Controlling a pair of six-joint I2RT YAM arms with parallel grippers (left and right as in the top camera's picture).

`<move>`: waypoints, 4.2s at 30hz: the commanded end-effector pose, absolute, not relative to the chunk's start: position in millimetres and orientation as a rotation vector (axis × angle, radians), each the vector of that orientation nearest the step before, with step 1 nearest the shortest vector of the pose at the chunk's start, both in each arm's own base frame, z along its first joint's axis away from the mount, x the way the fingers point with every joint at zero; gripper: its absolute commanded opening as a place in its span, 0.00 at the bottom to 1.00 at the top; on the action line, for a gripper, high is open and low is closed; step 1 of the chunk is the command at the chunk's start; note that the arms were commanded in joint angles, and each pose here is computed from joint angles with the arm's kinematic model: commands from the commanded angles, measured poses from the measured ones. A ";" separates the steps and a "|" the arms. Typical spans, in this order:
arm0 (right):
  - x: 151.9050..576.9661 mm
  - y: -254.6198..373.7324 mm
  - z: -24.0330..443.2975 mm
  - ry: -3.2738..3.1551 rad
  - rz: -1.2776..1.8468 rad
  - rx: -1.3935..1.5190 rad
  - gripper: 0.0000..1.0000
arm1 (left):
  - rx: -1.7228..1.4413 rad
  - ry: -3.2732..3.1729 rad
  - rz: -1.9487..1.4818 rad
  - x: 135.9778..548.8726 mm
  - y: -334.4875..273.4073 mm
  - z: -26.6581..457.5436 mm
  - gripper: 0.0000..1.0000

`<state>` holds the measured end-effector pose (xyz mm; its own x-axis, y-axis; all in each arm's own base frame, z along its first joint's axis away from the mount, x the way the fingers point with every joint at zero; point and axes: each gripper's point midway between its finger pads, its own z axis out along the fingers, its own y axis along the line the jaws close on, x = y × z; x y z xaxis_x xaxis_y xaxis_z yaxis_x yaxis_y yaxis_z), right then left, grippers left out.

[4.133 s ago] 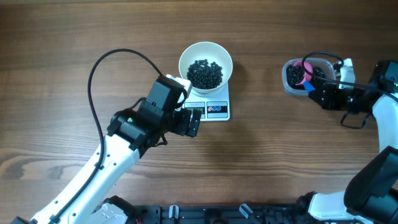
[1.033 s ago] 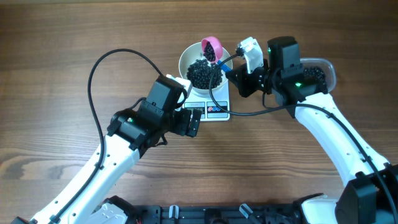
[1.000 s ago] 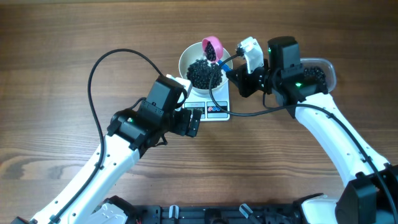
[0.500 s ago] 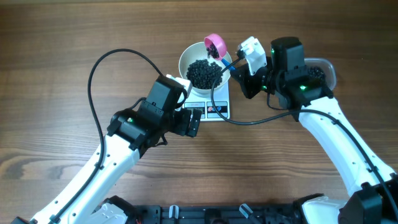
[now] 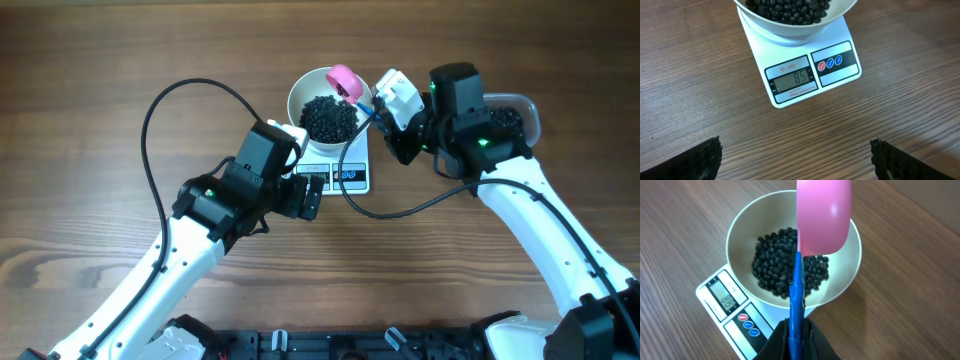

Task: Scoop item into bowl and weigh 150g on scale
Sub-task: 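Tilt the scoop with the right gripper to pour beans into bowl, then carry the empty scoop back to the bean tub with the right gripper, then dip the scoop into the tub beans with the right gripper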

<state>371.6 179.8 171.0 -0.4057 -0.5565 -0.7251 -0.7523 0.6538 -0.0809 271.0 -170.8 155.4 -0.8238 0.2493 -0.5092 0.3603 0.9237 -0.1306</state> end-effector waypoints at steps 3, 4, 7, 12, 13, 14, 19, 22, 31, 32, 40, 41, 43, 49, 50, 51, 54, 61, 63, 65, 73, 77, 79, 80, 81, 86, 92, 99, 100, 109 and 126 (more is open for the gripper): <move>368.8 187.0 183.5 2.033 0.267 -1.110 0.04 | 0.448 2.592 -0.301 269.9 -168.9 150.8 1.00; 367.1 190.8 183.0 2.011 0.242 -1.152 0.04 | 0.448 2.592 -0.302 269.9 -168.9 150.9 1.00; 372.3 187.7 180.7 2.000 0.070 -1.192 0.04 | 0.448 2.592 -0.301 269.9 -168.9 150.8 1.00; 373.1 184.4 179.5 2.018 0.052 -1.176 0.04 | 0.448 2.592 -0.301 269.9 -168.9 150.8 1.00; 372.9 184.3 179.2 2.023 0.055 -1.170 0.04 | 0.448 2.592 -0.301 269.9 -168.9 150.8 1.00; 372.8 184.3 179.1 2.043 0.071 -1.137 0.04 | 0.448 2.592 -0.301 269.9 -168.9 150.8 1.00; 375.0 187.3 183.0 2.149 0.207 -0.885 0.04 | 0.448 2.592 -0.301 269.9 -168.9 150.8 1.00; 379.8 179.1 185.7 2.177 0.224 -0.789 0.04 | 0.448 2.592 -0.301 270.0 -168.8 150.8 1.00; 390.7 -0.7 245.4 2.168 -0.041 -0.285 0.04 | 0.448 2.592 -0.301 270.0 -168.8 150.8 1.00; 382.6 -24.8 237.7 2.219 -0.067 -0.216 0.04 | 0.448 2.592 -0.302 269.9 -168.9 150.9 1.00; 330.9 -72.9 162.5 2.588 -0.039 -0.024 0.04 | 0.448 2.592 -0.301 269.9 -168.9 150.8 1.00; 329.7 -72.5 155.7 2.614 -0.028 -0.019 0.04 | 0.448 2.592 -0.301 269.9 -168.9 150.8 1.00; 330.5 -70.3 143.3 2.652 0.005 -0.018 0.04 | 0.448 2.592 -0.302 269.9 -168.9 150.9 1.00; 338.4 -68.9 119.3 2.703 0.052 -0.024 0.04 | 0.448 2.592 -0.301 269.9 -168.9 150.8 1.00; 338.2 -69.1 116.5 2.711 0.053 -0.024 0.04 | 0.448 2.592 -0.301 269.9 -168.9 150.8 1.00; 337.9 -69.5 113.0 2.723 0.047 -0.037 0.04 | 0.448 2.592 -0.301 270.0 -168.8 150.8 1.00; 341.5 -79.9 107.9 2.740 -0.095 -0.068 0.04 | 0.448 2.592 -0.301 270.0 -168.8 150.8 1.00; 344.3 -76.8 88.3 2.807 -0.244 -0.142 0.04 | 0.448 2.592 -0.301 270.0 -168.8 150.8 1.00; 344.3 -71.4 81.5 2.827 -0.234 -0.160 0.04 | 0.448 2.592 -0.301 269.9 -168.9 150.8 1.00; 343.8 -63.8 75.2 2.847 -0.218 -0.191 0.04 | 0.448 2.592 -0.301 269.9 -168.9 150.8 1.00; 340.4 -31.1 72.2 2.859 -0.073 -0.283 0.04 | 0.448 2.592 -0.301 269.9 -168.9 150.8 1.00; 343.6 -29.1 89.1 2.797 -0.073 -0.316 0.04 | 0.448 2.592 -0.301 269.9 -168.9 150.8 1.00; 344.7 -12.2 99.5 2.737 0.040 -0.420 0.04 | 0.448 2.592 -0.302 269.9 -168.9 150.9 1.00; 344.3 -5.9 101.6 2.720 0.084 -0.452 0.04 | 0.448 2.592 -0.301 270.0 -168.8 150.8 1.00; 343.2 -0.1 102.2 2.713 0.129 -0.467 0.04 | 0.448 2.592 -0.301 270.0 -168.8 150.8 1.00; 327.2 5.8 97.3 2.751 0.177 -0.567 0.05 | 0.448 2.592 -0.301 269.9 -168.9 150.8 1.00; 323.7 14.6 98.3 2.746 0.255 -0.570 0.04 | 0.448 2.592 -0.301 270.0 -168.8 150.8 1.00; 326.4 1.3 111.4 2.663 0.499 -0.387 0.04 | 0.448 2.592 -0.301 270.0 -168.8 150.8 1.00; 325.5 -3.9 111.2 2.667 0.496 -0.364 0.04 | 0.448 2.592 -0.301 269.9 -168.9 150.8 1.00; 326.1 -9.7 101.5 2.683 0.565 -0.293 0.04 | 0.448 2.592 -0.302 269.9 -168.9 150.9 1.00; 326.5 -42.5 108.9 2.622 0.655 -0.052 0.04 | 0.448 2.592 -0.301 269.9 -168.9 150.8 1.00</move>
